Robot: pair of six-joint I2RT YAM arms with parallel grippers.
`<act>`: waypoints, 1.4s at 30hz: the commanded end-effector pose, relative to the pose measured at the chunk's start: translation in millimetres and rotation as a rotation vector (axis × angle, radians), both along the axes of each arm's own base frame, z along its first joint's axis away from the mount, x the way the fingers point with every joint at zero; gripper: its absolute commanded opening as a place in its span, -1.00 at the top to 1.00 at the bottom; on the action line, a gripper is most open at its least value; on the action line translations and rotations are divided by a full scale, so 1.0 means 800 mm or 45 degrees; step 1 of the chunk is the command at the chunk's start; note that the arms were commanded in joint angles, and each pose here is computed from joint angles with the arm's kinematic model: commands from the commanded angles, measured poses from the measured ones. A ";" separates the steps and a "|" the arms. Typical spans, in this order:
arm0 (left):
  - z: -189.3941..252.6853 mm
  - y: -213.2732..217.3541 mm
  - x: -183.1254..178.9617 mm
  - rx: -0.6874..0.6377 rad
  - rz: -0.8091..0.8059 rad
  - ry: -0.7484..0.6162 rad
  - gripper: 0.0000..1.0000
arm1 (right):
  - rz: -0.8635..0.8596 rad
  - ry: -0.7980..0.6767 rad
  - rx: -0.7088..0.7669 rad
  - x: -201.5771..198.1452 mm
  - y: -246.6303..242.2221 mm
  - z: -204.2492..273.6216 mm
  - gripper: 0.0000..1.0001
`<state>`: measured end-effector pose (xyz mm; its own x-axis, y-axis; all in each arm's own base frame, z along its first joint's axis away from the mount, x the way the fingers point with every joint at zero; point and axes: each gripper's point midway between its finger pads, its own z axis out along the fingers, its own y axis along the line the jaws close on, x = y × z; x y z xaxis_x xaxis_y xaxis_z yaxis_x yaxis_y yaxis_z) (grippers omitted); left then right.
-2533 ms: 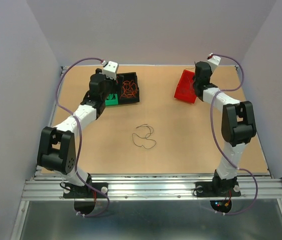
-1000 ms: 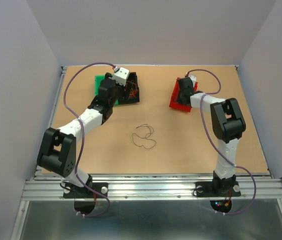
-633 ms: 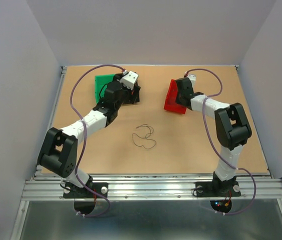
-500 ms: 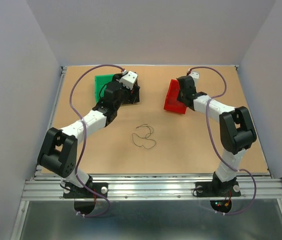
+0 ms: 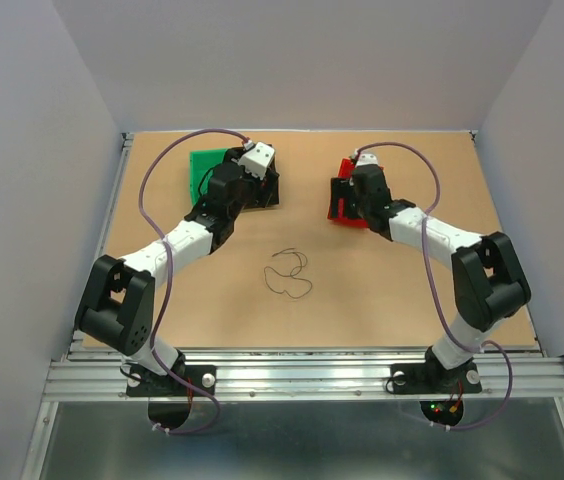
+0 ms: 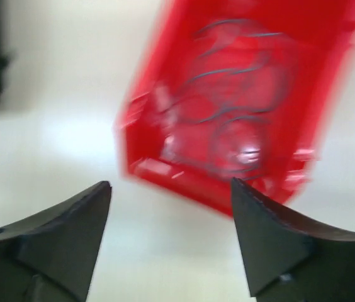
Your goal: Untangle the cables
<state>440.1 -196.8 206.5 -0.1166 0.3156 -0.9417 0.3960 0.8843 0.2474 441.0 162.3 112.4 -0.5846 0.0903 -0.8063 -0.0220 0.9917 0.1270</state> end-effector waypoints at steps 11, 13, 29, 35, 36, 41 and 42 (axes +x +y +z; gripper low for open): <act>0.020 0.010 0.006 -0.045 0.043 -0.065 -0.72 | 1.195 -0.142 -0.126 -0.186 0.207 0.018 -1.00; 0.020 0.009 0.006 -0.044 0.039 -0.066 -0.72 | 1.255 -0.152 -0.163 -0.203 0.219 0.017 -1.00; 0.018 0.009 0.007 -0.041 0.032 -0.062 -0.72 | 1.143 0.092 -0.477 -0.224 0.231 -0.053 -1.00; 0.018 0.008 0.007 -0.042 0.031 -0.062 -0.72 | 1.185 0.144 -0.507 -0.222 0.243 -0.072 -1.00; 0.019 0.008 0.007 -0.043 0.031 -0.064 -0.72 | 1.177 0.177 -0.529 -0.223 0.240 -0.083 -1.00; 0.020 0.008 0.006 -0.046 0.029 -0.064 -0.72 | 1.154 0.201 -0.533 -0.223 0.237 -0.084 -0.64; 0.018 0.008 0.005 -0.046 0.029 -0.060 -0.72 | 1.160 0.205 -0.529 -0.226 0.235 -0.083 -0.49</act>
